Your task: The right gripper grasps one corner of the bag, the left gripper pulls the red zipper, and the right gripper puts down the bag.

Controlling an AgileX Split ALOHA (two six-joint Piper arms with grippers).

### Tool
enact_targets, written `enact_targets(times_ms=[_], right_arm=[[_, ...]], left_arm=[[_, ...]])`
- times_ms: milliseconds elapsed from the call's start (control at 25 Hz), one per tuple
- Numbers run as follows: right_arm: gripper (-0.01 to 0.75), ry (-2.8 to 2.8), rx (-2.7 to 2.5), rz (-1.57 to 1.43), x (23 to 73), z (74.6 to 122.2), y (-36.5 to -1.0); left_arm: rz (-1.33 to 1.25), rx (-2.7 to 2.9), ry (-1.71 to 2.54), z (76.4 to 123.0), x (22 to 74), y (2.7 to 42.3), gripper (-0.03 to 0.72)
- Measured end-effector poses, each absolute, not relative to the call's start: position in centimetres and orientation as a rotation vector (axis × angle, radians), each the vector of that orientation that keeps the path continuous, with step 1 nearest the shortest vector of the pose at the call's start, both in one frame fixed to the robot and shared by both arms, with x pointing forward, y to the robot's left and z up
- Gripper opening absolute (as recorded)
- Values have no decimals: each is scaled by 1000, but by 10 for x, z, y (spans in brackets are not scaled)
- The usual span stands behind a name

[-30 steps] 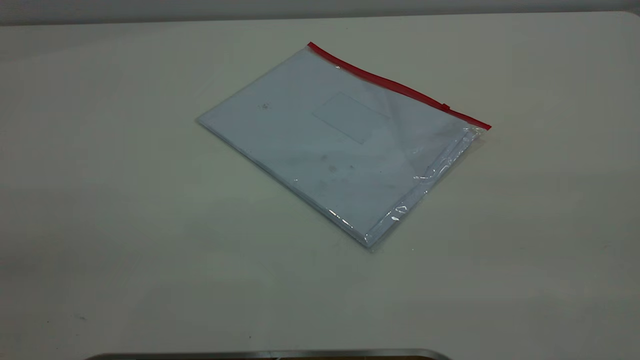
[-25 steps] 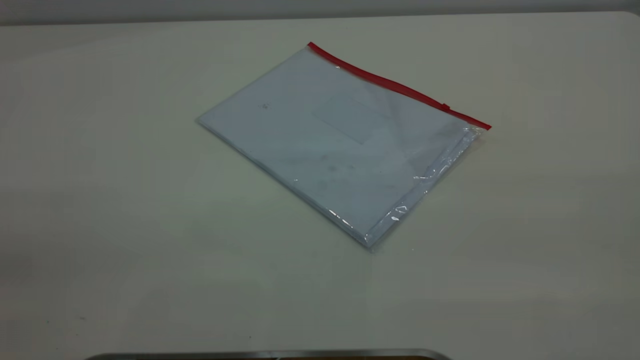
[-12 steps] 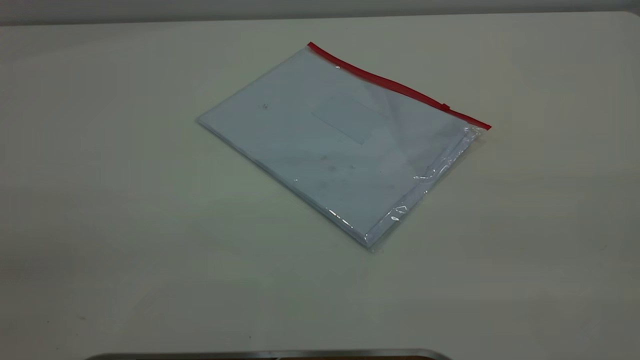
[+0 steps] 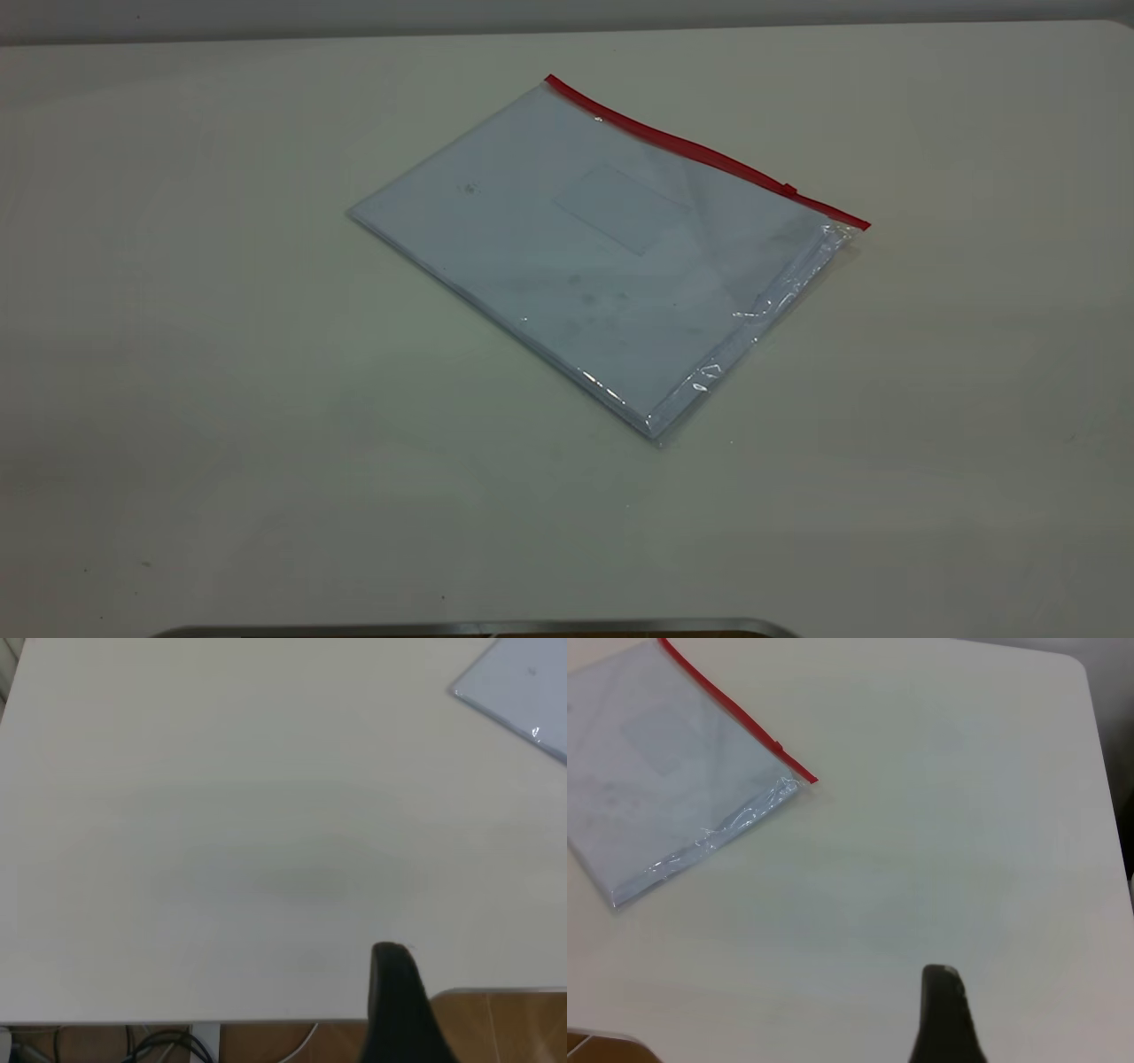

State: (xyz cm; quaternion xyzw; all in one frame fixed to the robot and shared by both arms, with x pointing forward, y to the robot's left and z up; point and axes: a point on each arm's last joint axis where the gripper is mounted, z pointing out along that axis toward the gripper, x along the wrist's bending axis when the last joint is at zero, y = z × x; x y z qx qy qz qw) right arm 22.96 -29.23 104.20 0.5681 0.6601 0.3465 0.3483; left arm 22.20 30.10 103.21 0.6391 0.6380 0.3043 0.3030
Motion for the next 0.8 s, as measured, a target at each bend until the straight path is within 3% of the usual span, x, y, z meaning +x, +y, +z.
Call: enact_targets(times_ms=[440, 800], right_arm=[[557, 1711, 1472, 899, 230, 1042, -292], [557, 1617, 1501, 1024, 238, 1089, -290]], left_arm=[[799, 1718, 1720, 1035, 228, 302, 523], [699, 1788, 1824, 1094, 311, 303, 523]])
